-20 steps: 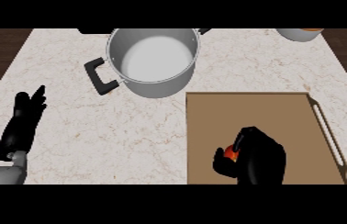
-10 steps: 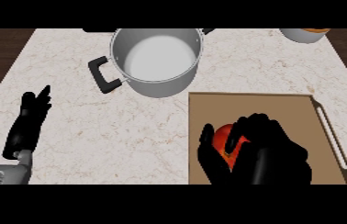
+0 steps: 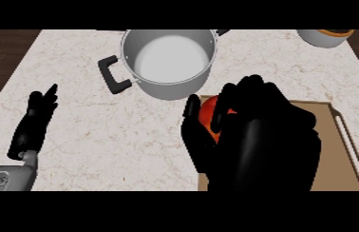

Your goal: Pick the tomato from the tray and place it in the pot

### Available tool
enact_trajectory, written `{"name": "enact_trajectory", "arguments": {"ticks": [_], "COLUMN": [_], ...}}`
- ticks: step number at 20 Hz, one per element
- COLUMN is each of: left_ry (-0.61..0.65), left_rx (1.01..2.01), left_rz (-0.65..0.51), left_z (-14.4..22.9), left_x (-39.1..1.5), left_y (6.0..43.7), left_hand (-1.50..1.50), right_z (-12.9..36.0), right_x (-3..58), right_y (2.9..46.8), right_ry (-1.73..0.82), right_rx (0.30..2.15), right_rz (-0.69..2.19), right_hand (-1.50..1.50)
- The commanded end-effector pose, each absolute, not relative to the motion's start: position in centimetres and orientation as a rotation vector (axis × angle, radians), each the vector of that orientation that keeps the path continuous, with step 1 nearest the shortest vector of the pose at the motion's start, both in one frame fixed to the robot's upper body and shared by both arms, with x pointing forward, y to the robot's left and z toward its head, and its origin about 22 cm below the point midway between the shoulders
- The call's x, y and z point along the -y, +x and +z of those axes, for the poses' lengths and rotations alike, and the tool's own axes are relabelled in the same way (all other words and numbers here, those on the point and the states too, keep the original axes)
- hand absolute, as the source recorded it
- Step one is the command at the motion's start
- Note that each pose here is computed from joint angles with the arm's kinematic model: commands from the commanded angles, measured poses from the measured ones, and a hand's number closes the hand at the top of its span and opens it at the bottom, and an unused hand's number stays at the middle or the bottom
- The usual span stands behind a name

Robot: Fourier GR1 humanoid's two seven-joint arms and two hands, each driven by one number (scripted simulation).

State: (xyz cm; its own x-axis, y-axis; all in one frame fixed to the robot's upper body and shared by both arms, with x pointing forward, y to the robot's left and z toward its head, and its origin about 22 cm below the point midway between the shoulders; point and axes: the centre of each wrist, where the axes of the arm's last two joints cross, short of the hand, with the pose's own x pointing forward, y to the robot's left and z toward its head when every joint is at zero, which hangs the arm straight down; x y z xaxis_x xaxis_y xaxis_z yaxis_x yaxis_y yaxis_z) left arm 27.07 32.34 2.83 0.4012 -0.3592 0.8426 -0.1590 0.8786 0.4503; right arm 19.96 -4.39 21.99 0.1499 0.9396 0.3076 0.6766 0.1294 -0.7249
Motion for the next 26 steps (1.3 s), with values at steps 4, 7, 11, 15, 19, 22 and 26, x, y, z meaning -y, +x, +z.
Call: {"name": "enact_trajectory", "arguments": {"ticks": [4, 7, 11, 15, 19, 22, 26], "left_ry": [0.495, 0.478, 0.495, 0.466, 0.483, 0.475, 0.461], "left_rx": [1.196, 1.195, 1.198, 1.193, 1.208, 1.215, 1.212], "left_rz": [-0.171, -0.166, -0.168, -0.182, -0.195, -0.179, -0.180], "left_z": [4.1, 2.8, 3.7, 3.2, 4.2, 3.8, 3.2], "left_x": [-31.4, -30.4, -31.0, -30.6, -31.0, -29.7, -29.8], "left_y": [28.5, 27.9, 28.7, 28.3, 28.9, 28.9, 28.7], "left_hand": [0.00, 0.00, 0.00, 0.00, 0.00, 0.00, 0.00], "right_z": [25.8, 26.7, 28.9, 28.0, 25.5, 24.8, 23.6], "right_x": [2.8, 3.2, 2.8, 1.7, 1.5, 3.0, 3.3], "right_y": [25.3, 27.7, 31.0, 34.1, 36.8, 38.0, 40.0], "right_ry": [-1.549, -1.499, -1.438, -1.394, -1.326, -1.187, -1.113], "right_rx": [1.343, 1.278, 1.244, 1.164, 1.095, 1.086, 1.112], "right_rz": [0.320, 0.299, 0.330, 0.381, 0.418, 0.310, 0.276], "right_hand": [1.50, 1.50, 1.50, 1.50, 1.50, 1.50, -1.50]}}
